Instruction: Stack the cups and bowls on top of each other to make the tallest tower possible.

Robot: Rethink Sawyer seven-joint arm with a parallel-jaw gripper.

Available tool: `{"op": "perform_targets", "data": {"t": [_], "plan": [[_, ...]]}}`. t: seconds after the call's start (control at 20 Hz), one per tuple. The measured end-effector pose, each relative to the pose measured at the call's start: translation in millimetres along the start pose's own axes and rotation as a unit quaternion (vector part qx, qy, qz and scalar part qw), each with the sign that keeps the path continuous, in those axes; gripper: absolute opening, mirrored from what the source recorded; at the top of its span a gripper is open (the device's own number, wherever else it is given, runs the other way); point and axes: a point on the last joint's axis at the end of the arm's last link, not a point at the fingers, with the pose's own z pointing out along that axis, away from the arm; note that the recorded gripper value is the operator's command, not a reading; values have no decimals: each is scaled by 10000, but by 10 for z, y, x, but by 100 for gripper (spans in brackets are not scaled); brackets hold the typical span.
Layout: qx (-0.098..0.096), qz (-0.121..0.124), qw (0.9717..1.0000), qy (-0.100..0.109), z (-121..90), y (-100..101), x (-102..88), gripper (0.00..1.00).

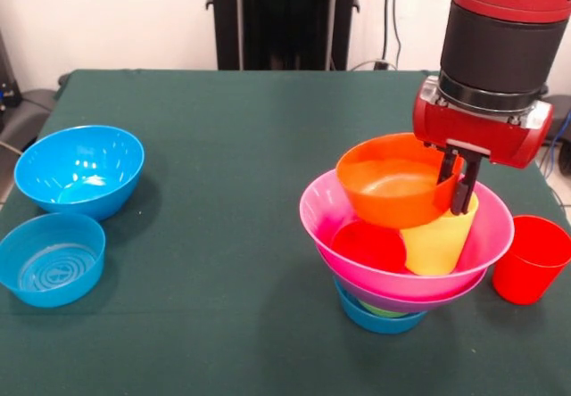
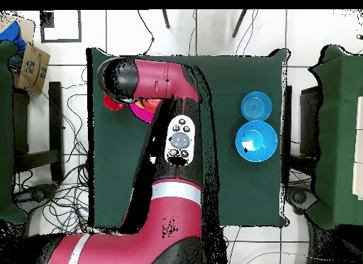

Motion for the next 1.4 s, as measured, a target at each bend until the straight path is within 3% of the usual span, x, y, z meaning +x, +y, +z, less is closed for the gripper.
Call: {"op": "perform_targets", "data": {"t": [0.95, 1.4], "plan": [[-100, 188, 9998, -30, -124, 44, -67, 0], [-78, 166, 9998, -25, -188, 158, 34, 0]]}}
